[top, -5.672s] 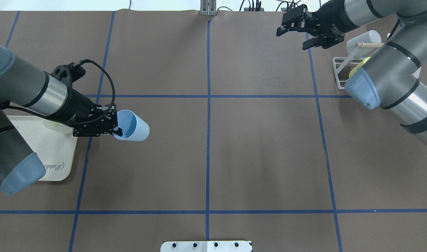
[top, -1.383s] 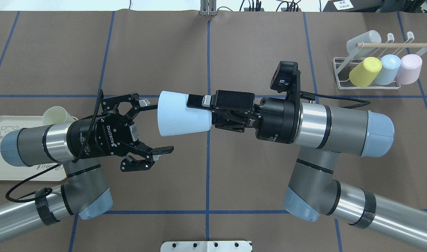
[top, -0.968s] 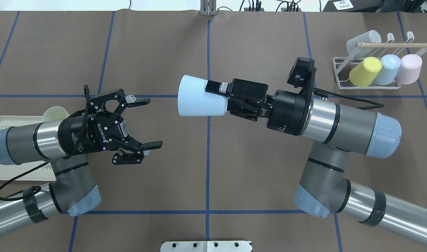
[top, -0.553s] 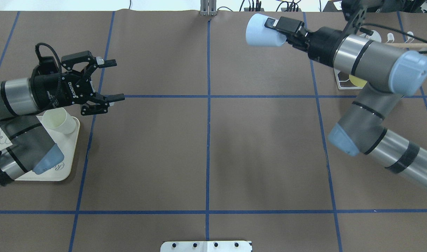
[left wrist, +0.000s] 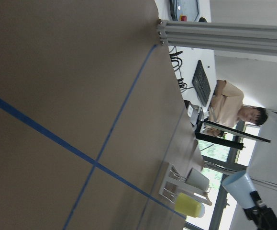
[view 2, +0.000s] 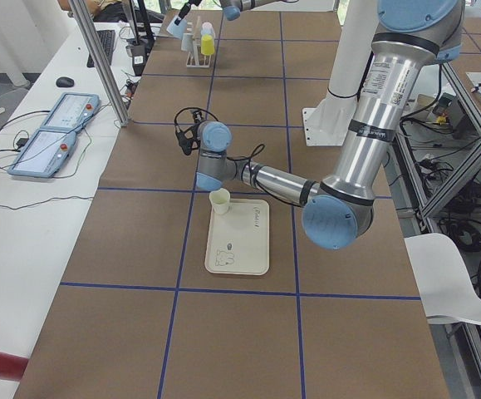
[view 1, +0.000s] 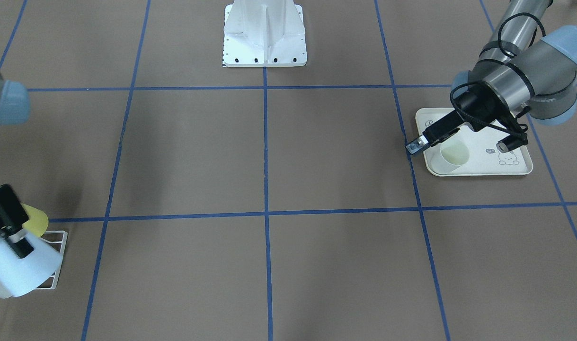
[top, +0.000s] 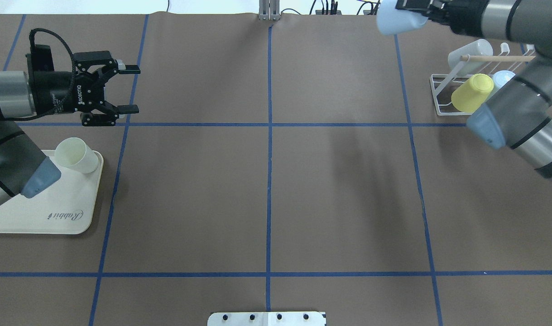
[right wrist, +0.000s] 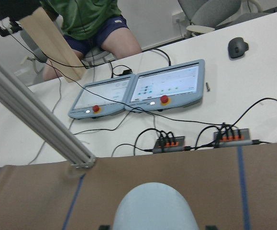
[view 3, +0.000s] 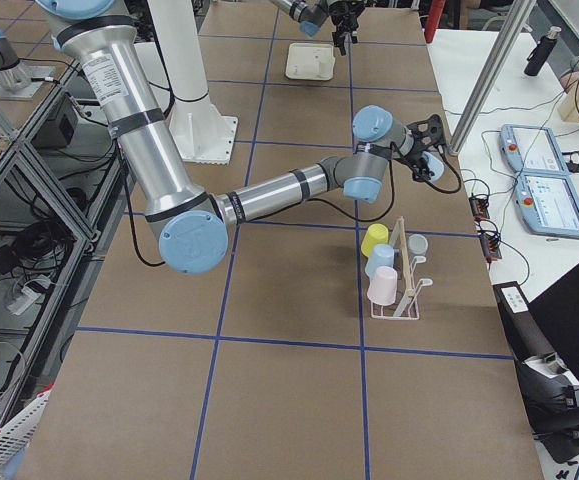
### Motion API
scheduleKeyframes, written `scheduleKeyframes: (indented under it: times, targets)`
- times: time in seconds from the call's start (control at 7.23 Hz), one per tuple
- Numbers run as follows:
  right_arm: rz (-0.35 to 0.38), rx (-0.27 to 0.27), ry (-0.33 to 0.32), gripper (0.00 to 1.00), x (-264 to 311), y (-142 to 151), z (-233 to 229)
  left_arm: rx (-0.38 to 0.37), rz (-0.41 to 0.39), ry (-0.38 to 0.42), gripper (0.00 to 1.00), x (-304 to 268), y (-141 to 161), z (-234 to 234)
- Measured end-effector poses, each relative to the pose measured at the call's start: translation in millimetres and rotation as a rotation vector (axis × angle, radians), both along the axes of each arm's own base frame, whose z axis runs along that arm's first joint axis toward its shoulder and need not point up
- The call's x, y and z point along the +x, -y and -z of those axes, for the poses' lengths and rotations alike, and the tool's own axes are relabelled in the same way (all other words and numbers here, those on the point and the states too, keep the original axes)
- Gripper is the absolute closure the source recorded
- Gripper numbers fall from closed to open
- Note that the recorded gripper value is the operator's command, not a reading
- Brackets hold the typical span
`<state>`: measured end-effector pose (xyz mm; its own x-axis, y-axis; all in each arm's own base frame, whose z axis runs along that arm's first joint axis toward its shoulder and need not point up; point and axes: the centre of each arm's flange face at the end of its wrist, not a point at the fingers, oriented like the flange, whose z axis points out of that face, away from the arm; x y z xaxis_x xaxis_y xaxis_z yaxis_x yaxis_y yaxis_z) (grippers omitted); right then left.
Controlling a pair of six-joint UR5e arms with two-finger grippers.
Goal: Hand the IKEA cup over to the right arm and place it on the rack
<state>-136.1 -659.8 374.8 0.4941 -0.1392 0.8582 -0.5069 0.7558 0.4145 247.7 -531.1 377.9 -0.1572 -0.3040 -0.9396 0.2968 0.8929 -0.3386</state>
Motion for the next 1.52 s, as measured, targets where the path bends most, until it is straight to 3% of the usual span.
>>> scheduleKeyframes:
  times: [0.28, 0.55, 0.69, 0.97, 1.52]
  targets:
    - [0.076, -0.038, -0.174, 0.67, 60, 42, -31, 0.084, 0.001, 0.221, 0.00, -33, 30, -23]
    - [0.200, -0.075, -0.343, 0.68, 85, 60, -48, 0.167, -0.019, 0.397, 0.00, -56, 39, -62]
    - [0.269, -0.107, -0.368, 0.68, 89, 60, -60, 0.193, -0.028, 0.452, 0.00, -68, 39, -79]
    - [0.353, -0.174, -0.353, 0.68, 87, 59, -88, 0.203, -0.038, 0.499, 0.00, -76, 35, -98]
    - [0.399, -0.214, -0.346, 0.68, 82, 61, -117, 0.199, -0.040, 0.510, 0.00, -77, 31, -104]
